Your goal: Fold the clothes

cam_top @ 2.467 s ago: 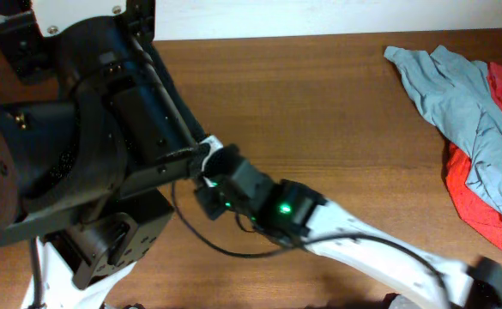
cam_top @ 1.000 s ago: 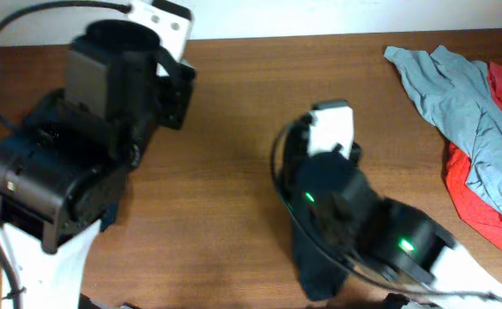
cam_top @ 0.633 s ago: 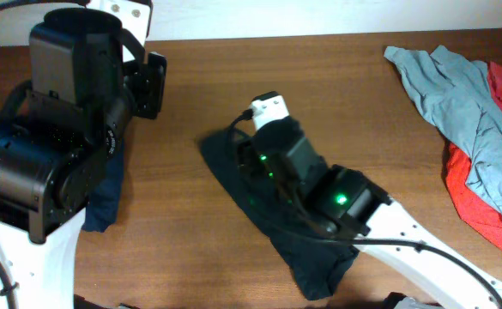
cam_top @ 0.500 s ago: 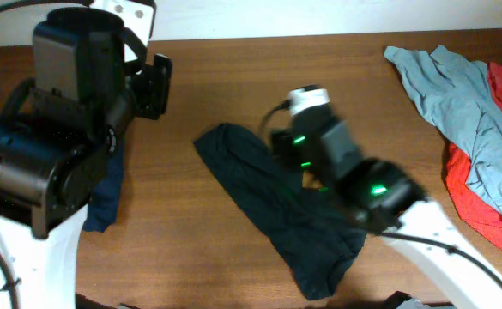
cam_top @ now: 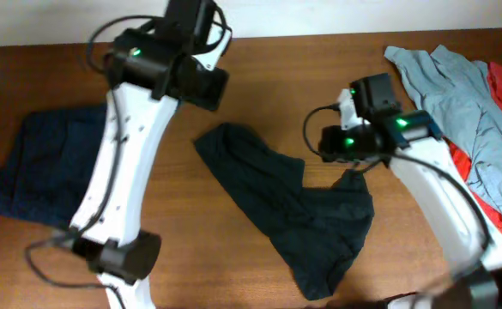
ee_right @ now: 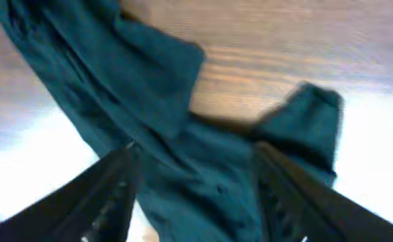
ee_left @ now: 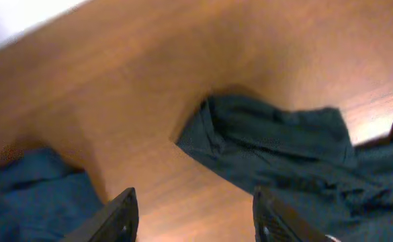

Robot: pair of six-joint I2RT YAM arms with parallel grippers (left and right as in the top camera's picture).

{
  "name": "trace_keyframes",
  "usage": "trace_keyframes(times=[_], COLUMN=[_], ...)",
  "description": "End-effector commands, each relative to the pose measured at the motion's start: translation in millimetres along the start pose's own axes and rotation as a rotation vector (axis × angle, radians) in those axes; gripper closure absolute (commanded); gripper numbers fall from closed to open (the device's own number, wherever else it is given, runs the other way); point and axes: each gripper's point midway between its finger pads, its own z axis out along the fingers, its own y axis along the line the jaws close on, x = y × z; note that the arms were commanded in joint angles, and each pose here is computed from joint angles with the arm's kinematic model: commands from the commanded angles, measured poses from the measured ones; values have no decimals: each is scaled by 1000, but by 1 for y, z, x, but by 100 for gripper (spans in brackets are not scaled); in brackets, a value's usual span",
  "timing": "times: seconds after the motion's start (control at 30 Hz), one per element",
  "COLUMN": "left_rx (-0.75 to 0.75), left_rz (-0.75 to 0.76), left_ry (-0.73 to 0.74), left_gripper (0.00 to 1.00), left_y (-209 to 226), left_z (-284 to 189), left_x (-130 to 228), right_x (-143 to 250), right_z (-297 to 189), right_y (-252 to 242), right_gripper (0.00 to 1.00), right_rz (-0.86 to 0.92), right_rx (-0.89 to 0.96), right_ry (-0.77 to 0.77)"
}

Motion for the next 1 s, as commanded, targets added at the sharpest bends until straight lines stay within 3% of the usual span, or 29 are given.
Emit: trace_keyframes(times=[0.0, 0.2, 0.47, 0.57, 0.7, 0.73, 0.77, 0.93, 0.97], left_rx=[41, 52, 43, 39, 33, 32, 32, 37, 45], left_rz=[9, 16, 4, -11, -33, -39, -39, -39, -40], left_ry=[99, 230, 302, 304, 315, 317, 317, 328, 334], left_gripper=[45, 45, 45, 45, 45, 45, 45, 44, 44], left_y=[-7, -11, -4, 3, 13, 16, 16, 15, 14], left_z=[37, 77, 102, 102, 102, 102, 102, 107, 110], left_x=[8, 26, 36, 37, 41, 42, 42, 43, 44], right_x=[6, 20, 19, 22, 28, 26, 22, -18, -37], right_z=[45, 108, 146, 153, 161, 163, 162, 123, 97], right_y=[6, 6, 0, -1, -3, -2, -1, -14, -19], right_gripper=[42, 40, 40, 47, 64, 83, 95, 96, 96], right_rz=[-7, 10, 51, 76, 102, 99, 89, 70, 44], right_rx=[-74, -145, -147, -143, -133, -134, -139, -63, -27], right_ry=[114, 243, 255, 267, 292, 283, 267, 135, 60])
